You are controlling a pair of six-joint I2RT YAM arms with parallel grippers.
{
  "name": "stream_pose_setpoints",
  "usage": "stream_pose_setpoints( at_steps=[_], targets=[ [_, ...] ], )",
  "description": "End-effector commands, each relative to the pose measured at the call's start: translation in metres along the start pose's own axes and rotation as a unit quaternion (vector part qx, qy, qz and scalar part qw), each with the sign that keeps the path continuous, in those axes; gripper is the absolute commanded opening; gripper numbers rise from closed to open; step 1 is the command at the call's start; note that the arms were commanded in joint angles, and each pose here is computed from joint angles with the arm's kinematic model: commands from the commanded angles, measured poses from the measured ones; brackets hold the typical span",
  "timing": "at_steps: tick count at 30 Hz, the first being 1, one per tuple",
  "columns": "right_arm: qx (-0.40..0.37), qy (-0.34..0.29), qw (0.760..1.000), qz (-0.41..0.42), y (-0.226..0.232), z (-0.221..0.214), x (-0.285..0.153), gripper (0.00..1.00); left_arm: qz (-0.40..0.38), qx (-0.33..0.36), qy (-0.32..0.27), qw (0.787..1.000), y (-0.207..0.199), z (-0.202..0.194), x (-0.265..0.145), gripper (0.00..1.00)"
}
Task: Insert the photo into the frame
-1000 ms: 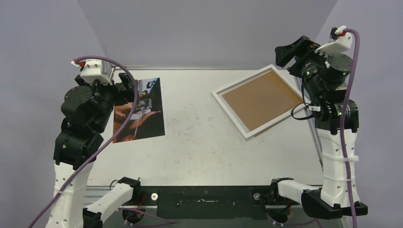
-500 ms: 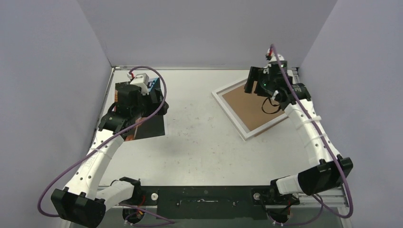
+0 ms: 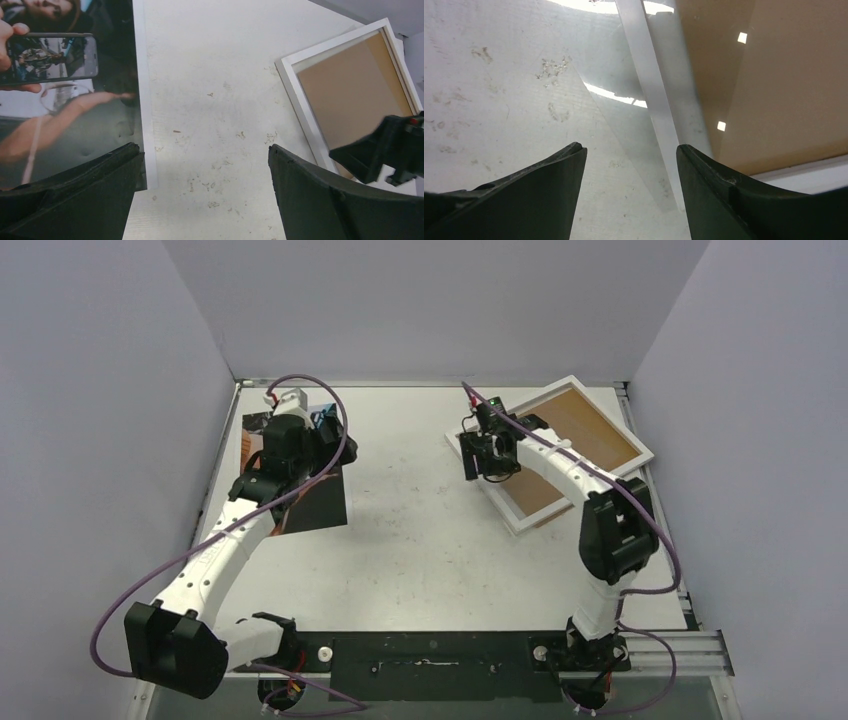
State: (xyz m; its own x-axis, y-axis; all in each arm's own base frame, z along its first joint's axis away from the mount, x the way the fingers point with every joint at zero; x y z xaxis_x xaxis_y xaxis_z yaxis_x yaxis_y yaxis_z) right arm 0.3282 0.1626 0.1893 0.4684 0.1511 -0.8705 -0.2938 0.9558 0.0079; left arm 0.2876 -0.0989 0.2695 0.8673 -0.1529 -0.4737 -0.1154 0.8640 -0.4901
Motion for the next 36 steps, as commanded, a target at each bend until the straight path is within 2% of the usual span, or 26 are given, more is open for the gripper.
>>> stream_pose_setpoints(
  at_steps=[1,7,12,18,28,32,36],
  targets=[
    [-0.043,0.027,0.998,-0.037,0.001,0.01,0.016,0.67,-0.068,-0.01,-0.008,0.998,-0.015,0.002,0.01,0.97],
    [-0.063,0.044,0.995,-0.066,-0.002,0.014,0.038,0.64,-0.115,-0.013,0.036,0.993,-0.02,-0.012,0.009,0.97],
    [-0.084,0.066,0.993,-0.059,0.0,0.013,0.055,0.6,-0.093,0.028,0.057,0.994,-0.017,-0.008,0.002,0.97],
    [-0.111,0.094,0.988,-0.041,0.002,0.01,0.078,0.51,-0.085,0.047,0.048,0.994,-0.009,-0.008,0.0,0.97],
    [-0.107,0.102,0.987,-0.056,0.0,0.006,0.092,0.5,-0.079,0.035,0.071,0.994,-0.003,-0.019,0.018,0.97],
    [-0.105,0.102,0.988,-0.049,-0.001,0.006,0.094,0.42,-0.083,0.025,0.07,0.994,-0.005,-0.017,0.025,0.97],
    [-0.113,0.095,0.988,-0.032,0.002,0.008,0.093,0.27,-0.088,0.023,0.069,0.993,-0.008,-0.015,0.029,0.97]
  ],
)
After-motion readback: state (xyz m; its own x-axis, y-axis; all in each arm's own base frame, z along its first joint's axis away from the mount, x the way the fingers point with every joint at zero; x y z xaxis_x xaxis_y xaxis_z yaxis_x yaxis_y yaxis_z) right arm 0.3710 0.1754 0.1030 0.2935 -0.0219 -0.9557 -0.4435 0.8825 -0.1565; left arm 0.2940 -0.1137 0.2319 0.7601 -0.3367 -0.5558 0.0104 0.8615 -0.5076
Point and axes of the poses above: each gripper's point midway between its finger pads, its own x axis out along the fingers, its own y axis along the line the jaws close on, z = x × y, the point moved 8 cm from there along -x, back along the fingers, and after that the axes turned 6 degrees about -x, right-handed, at the moved point
